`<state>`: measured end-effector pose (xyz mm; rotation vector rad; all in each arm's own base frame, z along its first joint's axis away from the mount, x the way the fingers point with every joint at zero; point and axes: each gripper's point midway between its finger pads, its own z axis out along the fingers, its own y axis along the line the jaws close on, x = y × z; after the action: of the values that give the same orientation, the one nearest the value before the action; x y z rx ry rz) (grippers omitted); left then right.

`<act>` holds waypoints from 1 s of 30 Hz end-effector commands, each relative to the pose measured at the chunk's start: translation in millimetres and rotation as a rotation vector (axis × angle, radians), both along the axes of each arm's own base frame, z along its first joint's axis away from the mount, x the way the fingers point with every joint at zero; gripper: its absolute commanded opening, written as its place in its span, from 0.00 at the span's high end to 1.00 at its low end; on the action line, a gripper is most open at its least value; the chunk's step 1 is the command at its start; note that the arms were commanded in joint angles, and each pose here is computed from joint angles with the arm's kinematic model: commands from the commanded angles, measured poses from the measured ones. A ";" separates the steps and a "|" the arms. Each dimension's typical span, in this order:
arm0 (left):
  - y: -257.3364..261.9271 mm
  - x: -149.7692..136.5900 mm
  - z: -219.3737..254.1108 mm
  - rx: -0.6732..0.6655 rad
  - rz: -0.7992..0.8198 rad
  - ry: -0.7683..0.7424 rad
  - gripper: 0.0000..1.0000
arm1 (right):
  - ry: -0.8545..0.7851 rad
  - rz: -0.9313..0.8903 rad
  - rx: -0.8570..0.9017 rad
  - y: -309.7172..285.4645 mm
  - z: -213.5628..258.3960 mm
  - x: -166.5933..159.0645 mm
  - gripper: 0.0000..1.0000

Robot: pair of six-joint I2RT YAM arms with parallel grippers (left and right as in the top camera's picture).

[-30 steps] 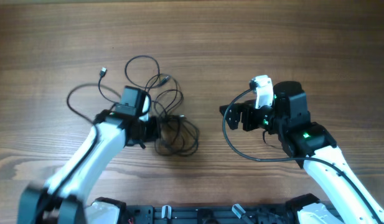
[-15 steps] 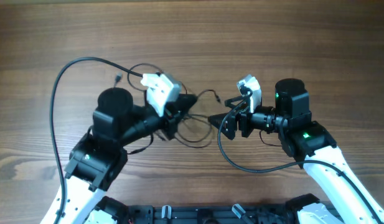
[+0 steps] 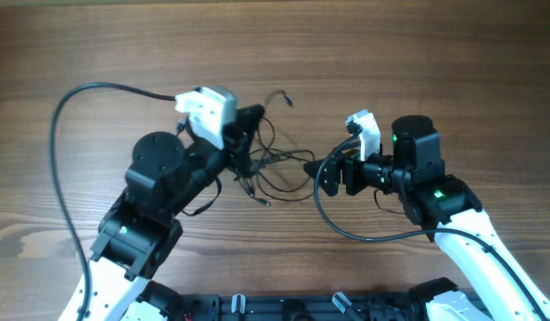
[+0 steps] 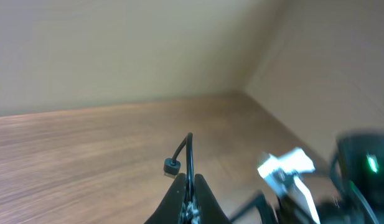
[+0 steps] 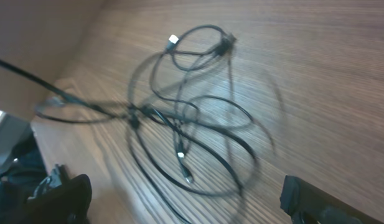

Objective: Untangle cables

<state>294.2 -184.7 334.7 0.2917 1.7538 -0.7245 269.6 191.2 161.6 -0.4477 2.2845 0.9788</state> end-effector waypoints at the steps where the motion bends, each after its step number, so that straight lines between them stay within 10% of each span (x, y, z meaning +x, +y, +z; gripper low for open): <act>1: 38.0 11.1 17.2 -0.110 0.219 0.013 0.96 | 0.010 -0.039 -0.030 -5.1 -6.9 4.2 0.00; 7: 85.8 23.7 -7.3 -0.100 0.500 0.102 0.95 | 0.009 -0.041 -0.032 -5.4 -7.0 4.6 0.00; 9: 93.1 27.1 -18.9 -0.085 0.540 0.140 0.51 | 0.010 -0.041 -0.032 -5.4 -7.0 4.6 0.00; 10: 97.4 31.5 -34.7 -0.049 0.561 0.186 0.00 | 0.008 -0.041 -0.032 -5.4 -6.9 4.7 0.00; 30: 120.4 -63.2 -201.2 0.296 0.618 0.965 0.00 | 0.005 -0.063 -0.047 -8.4 -8.4 7.7 0.01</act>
<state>244.7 -66.7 144.1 -0.4299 2.6010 -0.1334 275.0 184.4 156.7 -0.4097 2.3049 0.9156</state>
